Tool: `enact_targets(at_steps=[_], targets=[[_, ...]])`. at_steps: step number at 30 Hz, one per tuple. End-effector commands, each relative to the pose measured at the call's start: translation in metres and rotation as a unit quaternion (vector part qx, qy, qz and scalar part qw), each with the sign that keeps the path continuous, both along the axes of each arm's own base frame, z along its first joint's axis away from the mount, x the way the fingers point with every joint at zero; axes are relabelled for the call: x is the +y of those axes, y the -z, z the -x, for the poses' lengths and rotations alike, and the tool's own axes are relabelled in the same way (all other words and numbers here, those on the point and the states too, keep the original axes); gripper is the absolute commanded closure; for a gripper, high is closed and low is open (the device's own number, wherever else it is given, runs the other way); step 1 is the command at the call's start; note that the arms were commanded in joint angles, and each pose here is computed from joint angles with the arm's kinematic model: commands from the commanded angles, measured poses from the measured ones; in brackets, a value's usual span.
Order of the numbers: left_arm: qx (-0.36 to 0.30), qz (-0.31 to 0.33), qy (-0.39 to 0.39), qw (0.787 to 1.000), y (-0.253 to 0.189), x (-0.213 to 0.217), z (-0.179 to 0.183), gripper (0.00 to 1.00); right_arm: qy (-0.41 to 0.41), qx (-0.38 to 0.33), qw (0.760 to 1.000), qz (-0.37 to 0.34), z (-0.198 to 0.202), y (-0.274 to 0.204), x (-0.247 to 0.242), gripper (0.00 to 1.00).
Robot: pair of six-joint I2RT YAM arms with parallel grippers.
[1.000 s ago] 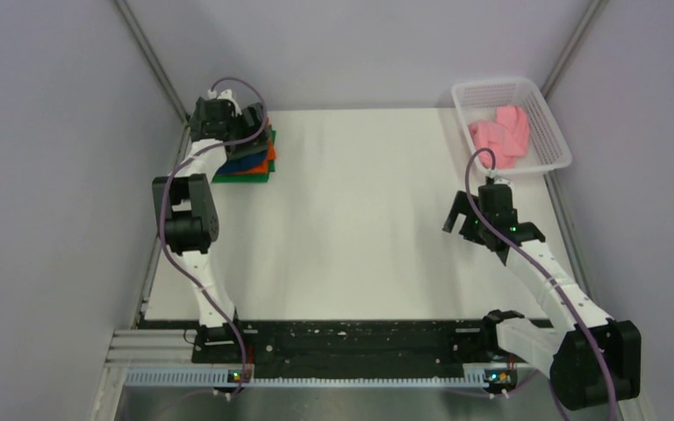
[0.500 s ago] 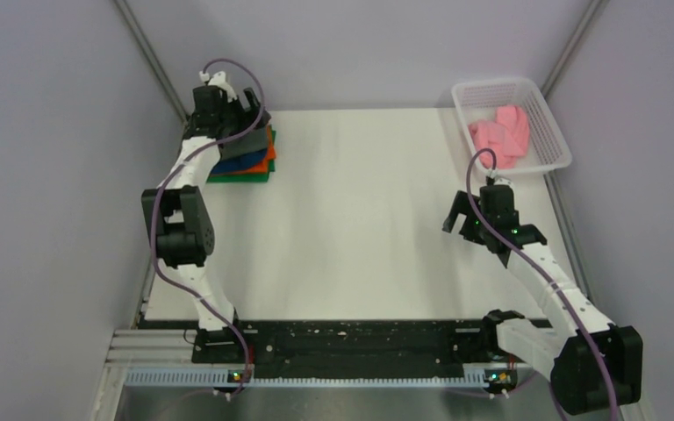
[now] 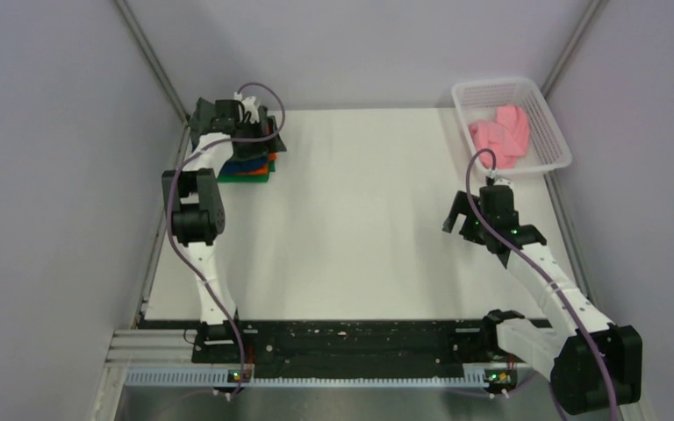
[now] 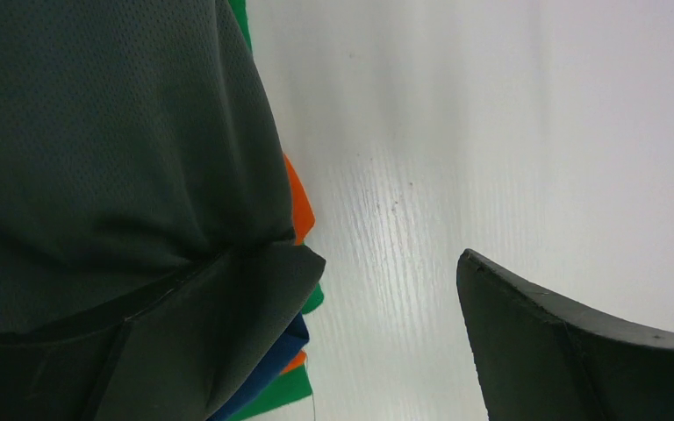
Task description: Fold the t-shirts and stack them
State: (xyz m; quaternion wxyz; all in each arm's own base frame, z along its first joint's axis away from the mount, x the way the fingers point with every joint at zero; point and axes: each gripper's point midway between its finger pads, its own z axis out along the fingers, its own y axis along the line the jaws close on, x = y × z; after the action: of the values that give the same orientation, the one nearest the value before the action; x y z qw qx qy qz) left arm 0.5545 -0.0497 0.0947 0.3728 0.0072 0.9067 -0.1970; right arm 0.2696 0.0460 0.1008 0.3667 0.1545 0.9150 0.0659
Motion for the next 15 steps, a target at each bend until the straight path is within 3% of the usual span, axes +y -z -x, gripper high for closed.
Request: enact_targets(at_steps=[1, 5, 8, 9, 15], targets=[[0.055, -0.002, 0.035, 0.998, 0.037, 0.005, 0.003, 0.01, 0.010, -0.017, 1.000, 0.012, -0.007, -0.007, -0.007, 0.01], [0.068, -0.010, 0.027, 0.997, 0.049, 0.010, 0.001, 0.01, 0.012, -0.018, 1.000, 0.014, -0.007, -0.010, -0.008, 0.01], [0.049, -0.010, 0.035, 0.998, 0.028, 0.008, 0.001, 0.01, -0.016, -0.017, 0.999, 0.047, -0.006, -0.009, -0.013, 0.01], [0.036, -0.013, 0.034, 0.999, 0.016, 0.009, 0.000, 0.01, 0.011, -0.017, 1.000, 0.022, -0.006, -0.009, -0.010, 0.01], [-0.085, -0.046, -0.030, 0.995, -0.087, 0.032, -0.012, 0.01, 0.019, -0.016, 0.999, 0.020, -0.006, -0.009, -0.011, 0.01]])
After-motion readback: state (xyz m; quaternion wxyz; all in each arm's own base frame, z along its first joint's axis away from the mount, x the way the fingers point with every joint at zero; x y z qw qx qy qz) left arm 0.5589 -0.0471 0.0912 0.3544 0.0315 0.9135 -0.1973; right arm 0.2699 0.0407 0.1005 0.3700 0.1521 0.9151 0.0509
